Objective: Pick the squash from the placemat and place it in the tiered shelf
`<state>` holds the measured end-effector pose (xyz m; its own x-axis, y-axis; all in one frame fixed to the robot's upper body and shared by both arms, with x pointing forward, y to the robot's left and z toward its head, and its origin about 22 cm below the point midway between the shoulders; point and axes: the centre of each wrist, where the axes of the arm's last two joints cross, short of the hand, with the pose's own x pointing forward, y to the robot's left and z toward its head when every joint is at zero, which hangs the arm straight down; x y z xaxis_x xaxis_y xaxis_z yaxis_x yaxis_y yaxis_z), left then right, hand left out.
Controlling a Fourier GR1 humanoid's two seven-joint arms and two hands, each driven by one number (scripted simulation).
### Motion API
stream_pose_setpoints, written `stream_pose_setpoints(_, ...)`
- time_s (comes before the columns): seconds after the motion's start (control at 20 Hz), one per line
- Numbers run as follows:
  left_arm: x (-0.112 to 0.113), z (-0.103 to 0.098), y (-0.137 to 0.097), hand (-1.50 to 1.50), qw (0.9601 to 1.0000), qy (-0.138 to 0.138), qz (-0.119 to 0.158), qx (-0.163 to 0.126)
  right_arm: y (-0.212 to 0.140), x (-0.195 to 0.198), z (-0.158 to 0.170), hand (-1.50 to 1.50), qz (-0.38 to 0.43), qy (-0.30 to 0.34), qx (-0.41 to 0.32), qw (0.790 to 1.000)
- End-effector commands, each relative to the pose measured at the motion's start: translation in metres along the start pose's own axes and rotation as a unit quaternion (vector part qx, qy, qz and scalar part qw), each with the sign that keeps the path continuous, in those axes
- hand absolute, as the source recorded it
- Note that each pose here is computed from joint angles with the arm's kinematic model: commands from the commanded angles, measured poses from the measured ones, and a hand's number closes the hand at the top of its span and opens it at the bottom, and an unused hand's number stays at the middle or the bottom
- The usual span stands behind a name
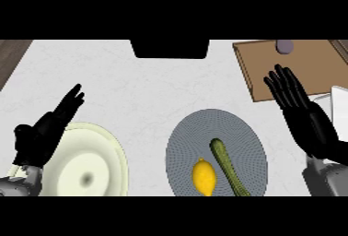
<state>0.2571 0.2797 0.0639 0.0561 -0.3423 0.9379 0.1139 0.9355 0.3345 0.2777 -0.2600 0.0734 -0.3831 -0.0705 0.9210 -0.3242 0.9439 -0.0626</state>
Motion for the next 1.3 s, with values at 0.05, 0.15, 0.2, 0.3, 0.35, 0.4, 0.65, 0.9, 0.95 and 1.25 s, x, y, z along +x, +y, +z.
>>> stream_pose_setpoints(0.05, -0.031, 0.002, 0.004, 0.00, 0.9955, 0.076, 0.048, 0.032, -0.044, 0.004, 0.012, 1.50, 0.043, 0.015, -0.006, 0.999)
stream_pose_setpoints(0.15, -0.045, 0.003, 0.002, 0.00, 0.9864, 0.118, 0.099, 0.058, -0.071, 0.023, 0.021, 1.50, 0.100, 0.012, -0.030, 0.994)
stream_pose_setpoints(0.2, -0.063, 0.012, 0.006, 0.00, 0.9775, 0.155, 0.117, 0.083, -0.086, 0.037, 0.021, 1.50, 0.124, 0.017, -0.045, 0.991)
stream_pose_setpoints(0.3, -0.065, 0.018, -0.003, 0.00, 0.9754, 0.168, 0.125, 0.071, -0.123, 0.040, 0.053, 1.50, 0.341, 0.177, -0.053, 0.922)
stream_pose_setpoints(0.35, -0.072, 0.018, -0.007, 0.00, 0.9707, 0.176, 0.148, 0.069, -0.122, 0.014, 0.074, 1.50, 0.303, 0.228, -0.087, 0.921)
stream_pose_setpoints(0.4, -0.078, 0.015, -0.003, 0.00, 0.9688, 0.185, 0.149, 0.070, -0.122, 0.000, 0.082, 1.50, 0.244, 0.255, -0.109, 0.929)
stream_pose_setpoints(0.65, -0.083, 0.004, -0.009, 0.00, 0.9657, 0.186, 0.170, 0.062, -0.115, -0.029, 0.108, -1.50, 0.172, 0.199, -0.049, 0.964)
stream_pose_setpoints(0.9, -0.076, -0.005, -0.023, 0.00, 0.9659, 0.188, 0.167, 0.062, -0.125, 0.010, 0.088, -1.50, 0.165, 0.197, 0.077, 0.963)
stream_pose_setpoints(0.95, -0.091, 0.009, -0.034, 0.00, 0.9655, 0.192, 0.162, 0.068, -0.115, 0.009, 0.091, -1.50, 0.167, 0.212, 0.095, 0.958)
stream_pose_setpoints(1.25, -0.088, 0.015, 0.000, 0.00, 0.9630, 0.204, 0.163, 0.067, -0.089, 0.061, 0.053, -1.50, 0.206, 0.245, 0.168, 0.932)
